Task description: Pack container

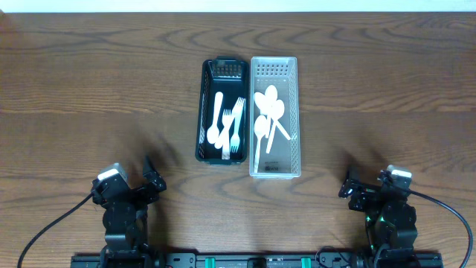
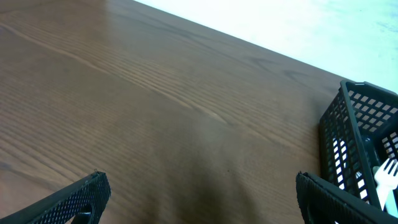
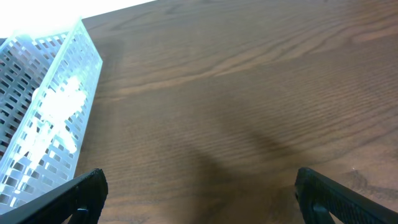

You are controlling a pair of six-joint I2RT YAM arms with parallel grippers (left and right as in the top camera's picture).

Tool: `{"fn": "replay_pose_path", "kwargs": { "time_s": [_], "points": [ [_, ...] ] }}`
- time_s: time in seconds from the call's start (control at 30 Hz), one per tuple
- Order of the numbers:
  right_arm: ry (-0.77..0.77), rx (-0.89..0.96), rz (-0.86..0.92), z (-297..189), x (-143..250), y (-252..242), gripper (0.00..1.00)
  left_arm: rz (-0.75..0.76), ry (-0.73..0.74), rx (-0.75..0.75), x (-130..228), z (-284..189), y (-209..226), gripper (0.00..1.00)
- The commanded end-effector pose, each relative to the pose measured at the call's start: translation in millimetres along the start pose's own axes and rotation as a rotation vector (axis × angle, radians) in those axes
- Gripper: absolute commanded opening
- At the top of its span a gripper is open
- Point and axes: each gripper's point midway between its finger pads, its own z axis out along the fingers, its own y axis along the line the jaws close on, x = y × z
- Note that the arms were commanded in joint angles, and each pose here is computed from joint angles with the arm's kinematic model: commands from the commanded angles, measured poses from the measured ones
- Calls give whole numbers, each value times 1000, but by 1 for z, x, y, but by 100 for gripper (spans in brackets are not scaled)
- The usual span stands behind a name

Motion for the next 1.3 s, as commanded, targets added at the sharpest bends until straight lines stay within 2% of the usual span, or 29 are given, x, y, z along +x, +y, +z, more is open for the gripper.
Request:
{"fn": "replay_pose_path", "kwargs": {
  "time_s": [0.0,1.27],
  "points": [
    [3,13,-2,2,3,-3,99,11,38,-21,12,2,5,98],
    [3,13,-2,2,3,-3,99,14,48,-25,14,3,5,98]
  ]
}}
